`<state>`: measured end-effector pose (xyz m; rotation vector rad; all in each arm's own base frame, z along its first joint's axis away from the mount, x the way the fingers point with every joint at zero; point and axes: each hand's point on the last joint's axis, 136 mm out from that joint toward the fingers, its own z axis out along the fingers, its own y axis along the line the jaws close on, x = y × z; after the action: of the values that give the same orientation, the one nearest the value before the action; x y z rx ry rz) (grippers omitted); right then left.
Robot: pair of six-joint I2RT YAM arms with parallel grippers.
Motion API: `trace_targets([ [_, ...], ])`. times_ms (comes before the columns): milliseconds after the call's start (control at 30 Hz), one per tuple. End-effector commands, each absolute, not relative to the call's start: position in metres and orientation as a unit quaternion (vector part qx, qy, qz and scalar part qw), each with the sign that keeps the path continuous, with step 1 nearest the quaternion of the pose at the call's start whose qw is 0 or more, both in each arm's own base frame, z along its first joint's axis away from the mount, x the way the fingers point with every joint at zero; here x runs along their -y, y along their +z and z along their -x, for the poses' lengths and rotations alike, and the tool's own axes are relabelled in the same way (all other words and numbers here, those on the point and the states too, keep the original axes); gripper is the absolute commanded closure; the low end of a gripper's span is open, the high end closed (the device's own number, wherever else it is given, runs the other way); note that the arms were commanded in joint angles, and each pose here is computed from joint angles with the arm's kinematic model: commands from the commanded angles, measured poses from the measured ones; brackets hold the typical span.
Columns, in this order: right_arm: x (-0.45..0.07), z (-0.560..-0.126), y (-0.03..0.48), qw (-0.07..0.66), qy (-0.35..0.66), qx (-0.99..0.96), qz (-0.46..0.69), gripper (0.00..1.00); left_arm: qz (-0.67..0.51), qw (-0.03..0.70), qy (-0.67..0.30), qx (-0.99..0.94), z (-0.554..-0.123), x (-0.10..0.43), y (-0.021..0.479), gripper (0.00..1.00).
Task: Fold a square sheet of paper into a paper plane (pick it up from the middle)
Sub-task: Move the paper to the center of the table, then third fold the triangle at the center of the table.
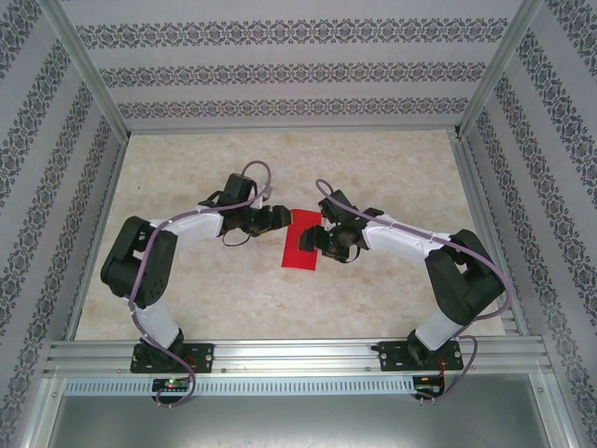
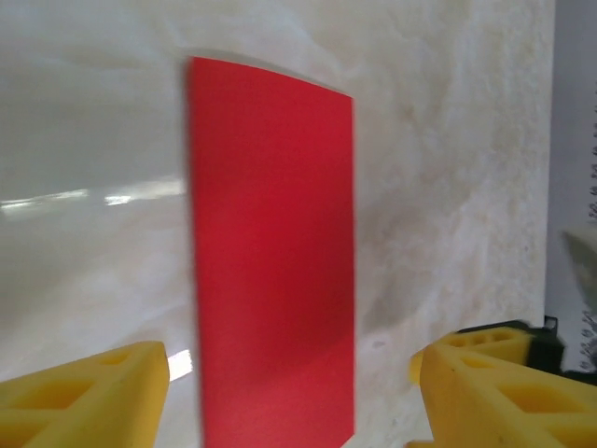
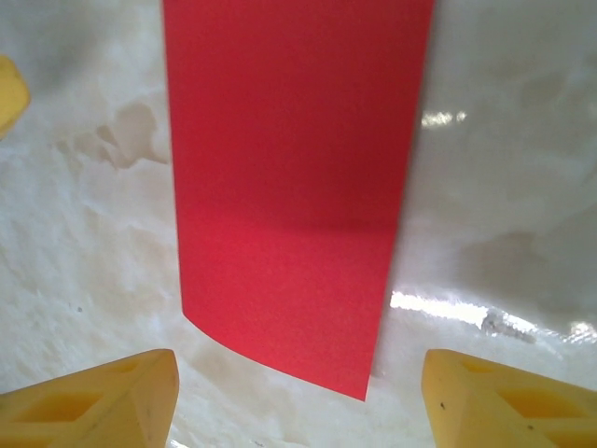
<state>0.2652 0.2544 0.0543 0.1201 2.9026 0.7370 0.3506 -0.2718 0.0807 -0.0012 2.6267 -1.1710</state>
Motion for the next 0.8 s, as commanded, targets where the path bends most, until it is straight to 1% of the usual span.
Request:
trace_targets([
  [0,-0.266,-0.267,0.062,0.080,0.286,-0.952,-0.071,0.33,-0.011,0.133,-0.443,-0.887,-0.359,0.295,0.089,0.33],
  [267,-0.271,-0.260,0.045,0.058,0.285,-0.954,-0.075,0.40,-0.016,0.109,-0.444,-0.889,-0.358,0.308,0.074,0.39],
  [400,-0.274,-0.258,0.039,0.046,0.283,-0.955,-0.073,0.41,-0.015,0.101,-0.440,-0.892,-0.357,0.308,0.067,0.40],
  [600,-0.264,-0.254,0.033,0.043,0.246,-0.966,-0.070,0.40,-0.014,0.097,-0.437,-0.894,-0.358,0.309,0.063,0.41],
  [767,-0.271,-0.250,0.031,0.036,0.261,-0.963,-0.062,0.41,-0.012,0.096,-0.437,-0.894,-0.359,0.309,0.061,0.41],
])
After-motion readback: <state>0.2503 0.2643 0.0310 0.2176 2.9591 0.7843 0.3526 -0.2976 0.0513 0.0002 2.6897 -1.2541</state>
